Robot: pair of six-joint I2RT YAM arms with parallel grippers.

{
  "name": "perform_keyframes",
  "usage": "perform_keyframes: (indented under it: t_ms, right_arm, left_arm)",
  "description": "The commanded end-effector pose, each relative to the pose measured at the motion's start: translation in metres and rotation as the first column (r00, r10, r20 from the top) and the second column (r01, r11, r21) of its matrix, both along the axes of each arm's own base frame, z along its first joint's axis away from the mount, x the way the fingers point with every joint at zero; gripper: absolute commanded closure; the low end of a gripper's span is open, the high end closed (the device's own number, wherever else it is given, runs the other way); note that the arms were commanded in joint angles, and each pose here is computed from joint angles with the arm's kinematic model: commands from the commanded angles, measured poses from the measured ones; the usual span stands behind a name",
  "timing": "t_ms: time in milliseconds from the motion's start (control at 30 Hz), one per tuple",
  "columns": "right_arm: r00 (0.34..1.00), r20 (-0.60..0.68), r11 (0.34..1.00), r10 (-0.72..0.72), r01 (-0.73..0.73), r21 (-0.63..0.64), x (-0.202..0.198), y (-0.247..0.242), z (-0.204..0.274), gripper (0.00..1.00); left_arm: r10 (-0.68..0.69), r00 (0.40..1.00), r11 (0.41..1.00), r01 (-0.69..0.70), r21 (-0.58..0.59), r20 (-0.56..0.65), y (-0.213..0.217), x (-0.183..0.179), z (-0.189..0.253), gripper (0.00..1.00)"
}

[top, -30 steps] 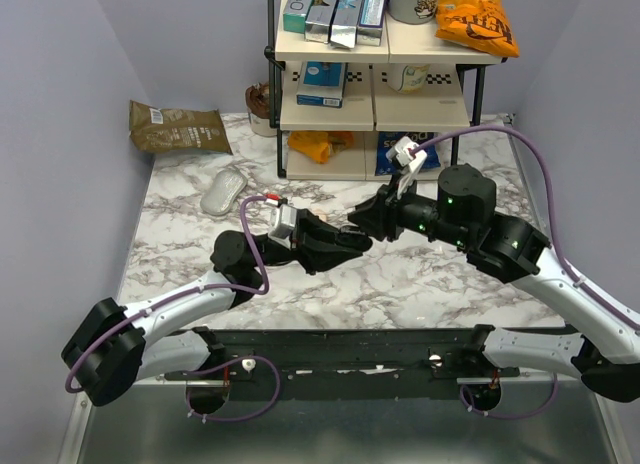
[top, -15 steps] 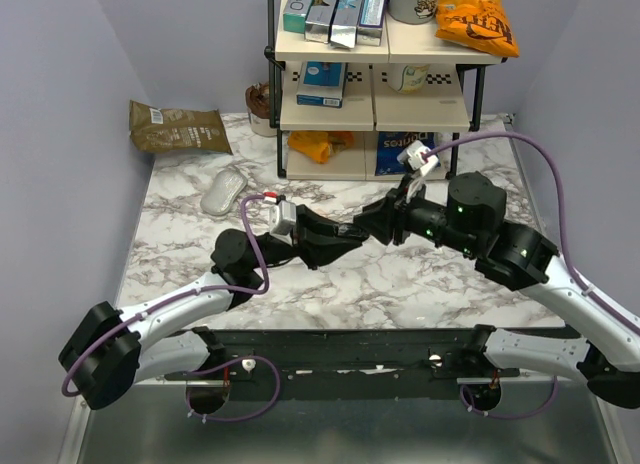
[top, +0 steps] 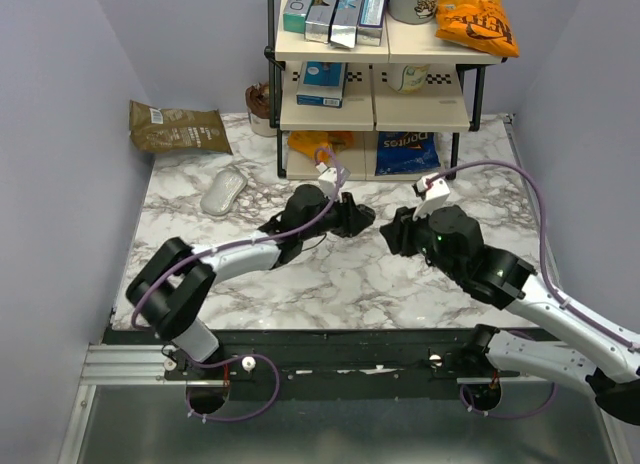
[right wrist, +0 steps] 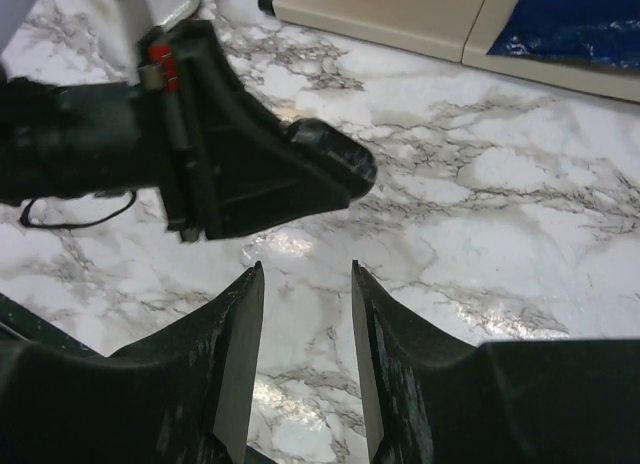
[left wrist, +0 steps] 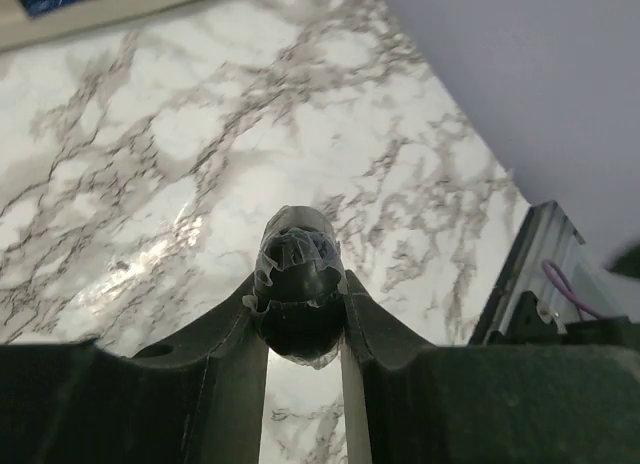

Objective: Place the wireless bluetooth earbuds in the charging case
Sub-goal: Place the charging case at the center of the board.

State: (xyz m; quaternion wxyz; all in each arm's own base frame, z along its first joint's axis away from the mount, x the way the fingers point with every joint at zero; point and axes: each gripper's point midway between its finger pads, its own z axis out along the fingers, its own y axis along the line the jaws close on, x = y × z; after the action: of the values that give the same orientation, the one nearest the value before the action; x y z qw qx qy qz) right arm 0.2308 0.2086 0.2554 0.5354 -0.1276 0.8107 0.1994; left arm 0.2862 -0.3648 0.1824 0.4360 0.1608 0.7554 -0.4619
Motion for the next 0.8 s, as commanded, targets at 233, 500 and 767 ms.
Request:
perform_keyframes:
  t_ms: [233,500,767]
  right_arm:
    - [0.999,0.035,0.996,-0.003,0.0,0.093,-0.011,-0.01,0.007,0.51]
    - [1.0,0.029,0.996,0.003,-0.006,0.087,-0.011,-0.009,0.003,0.51]
    - [1.0,0.02,0.997,0.006,-0.008,0.073,-0.009,-0.006,-0.003,0.51]
  left_arm:
    - [0.256,0.924,0.937,-0.165,0.307,-0.285,0.011,0.077,-0.126,1.0]
    - [0.275,0.913,0.92,-0.159,0.359,-0.301,0.018,0.084,-0.146,1.0]
    - [0.292,0.895,0.901,-0.139,0.412,-0.337,0.027,0.076,-0.166,0.6]
